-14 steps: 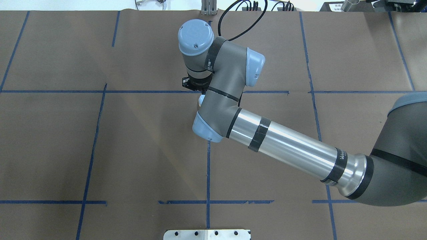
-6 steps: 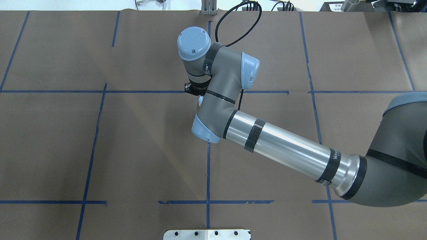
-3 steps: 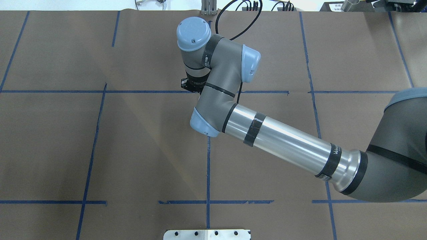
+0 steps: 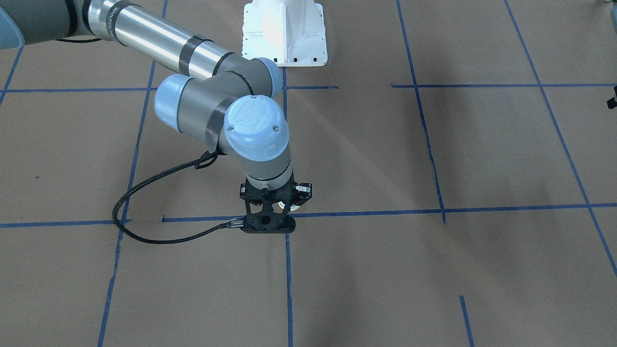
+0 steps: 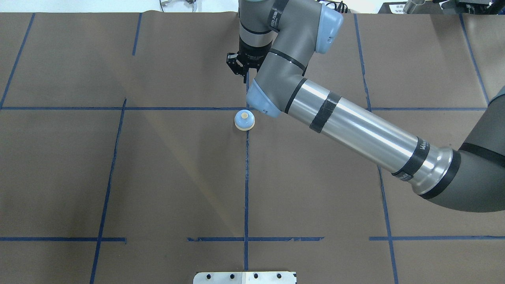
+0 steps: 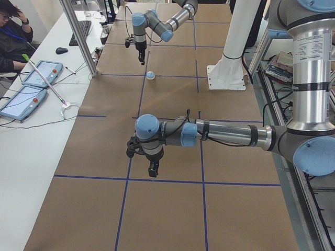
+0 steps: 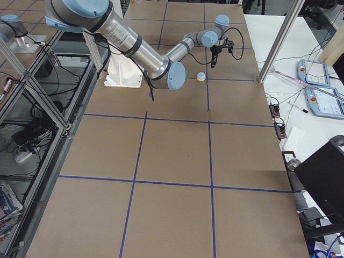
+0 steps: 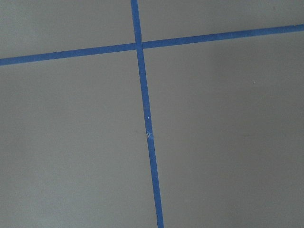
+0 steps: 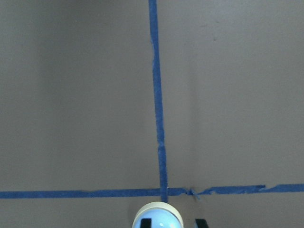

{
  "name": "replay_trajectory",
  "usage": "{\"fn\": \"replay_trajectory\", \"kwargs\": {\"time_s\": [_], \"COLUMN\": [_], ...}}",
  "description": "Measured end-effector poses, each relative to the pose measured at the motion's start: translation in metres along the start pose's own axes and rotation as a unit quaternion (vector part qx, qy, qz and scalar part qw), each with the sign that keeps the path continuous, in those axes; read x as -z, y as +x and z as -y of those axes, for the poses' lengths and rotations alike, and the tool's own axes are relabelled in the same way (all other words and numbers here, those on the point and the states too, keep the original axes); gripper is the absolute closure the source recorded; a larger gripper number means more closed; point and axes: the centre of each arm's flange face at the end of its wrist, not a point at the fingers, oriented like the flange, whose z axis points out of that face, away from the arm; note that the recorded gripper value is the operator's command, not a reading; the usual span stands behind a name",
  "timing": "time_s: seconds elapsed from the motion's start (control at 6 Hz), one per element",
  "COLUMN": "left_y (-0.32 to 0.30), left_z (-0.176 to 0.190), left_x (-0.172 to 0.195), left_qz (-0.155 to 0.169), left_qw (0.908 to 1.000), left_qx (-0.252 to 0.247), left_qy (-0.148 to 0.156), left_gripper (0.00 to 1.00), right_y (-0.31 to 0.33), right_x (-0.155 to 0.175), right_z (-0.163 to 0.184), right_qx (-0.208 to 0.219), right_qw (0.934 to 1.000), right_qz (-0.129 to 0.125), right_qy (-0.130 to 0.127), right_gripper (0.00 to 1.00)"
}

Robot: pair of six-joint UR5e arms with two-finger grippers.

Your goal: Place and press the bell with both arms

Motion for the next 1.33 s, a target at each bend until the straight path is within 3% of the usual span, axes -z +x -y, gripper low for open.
{"fn": "replay_trajectory", "kwargs": {"time_s": [0.33, 0.67, 1.0, 1.17, 1.33], "left_y": [-0.013, -0.019, -0.027, -0.033, -0.035], "left_z": [-0.002, -0.004, -0.008, -0.011, -0.014], "left_x": [-0.012, -0.017, -0.006, -0.002, 0.001], "left_qz": [0.002, 0.006, 0.009, 0.013, 0.018], "left_qw": [0.9998, 0.9996, 0.9995, 0.9993, 0.9992], "left_qx": [0.013, 0.019, 0.03, 0.036, 0.037], "left_qy": [-0.013, -0.018, -0.009, -0.005, -0.002], "left_gripper": [0.0, 0.0, 0.0, 0.0, 0.0], "right_y": [0.12, 0.285, 0.452, 0.53, 0.608], "right_x": [0.012, 0.053, 0.083, 0.093, 0.104], "right_z": [0.036, 0.04, -0.011, -0.047, -0.084], "right_qx": [0.03, 0.113, 0.187, 0.196, 0.176], "right_qw": [0.9995, 0.9923, 0.9794, 0.9766, 0.9796], "right_qz": [-0.013, -0.047, -0.071, -0.081, -0.09], "right_qy": [-0.002, -0.017, -0.027, -0.033, -0.038], "right_gripper": [0.0, 0.0, 0.0, 0.0, 0.0]}}
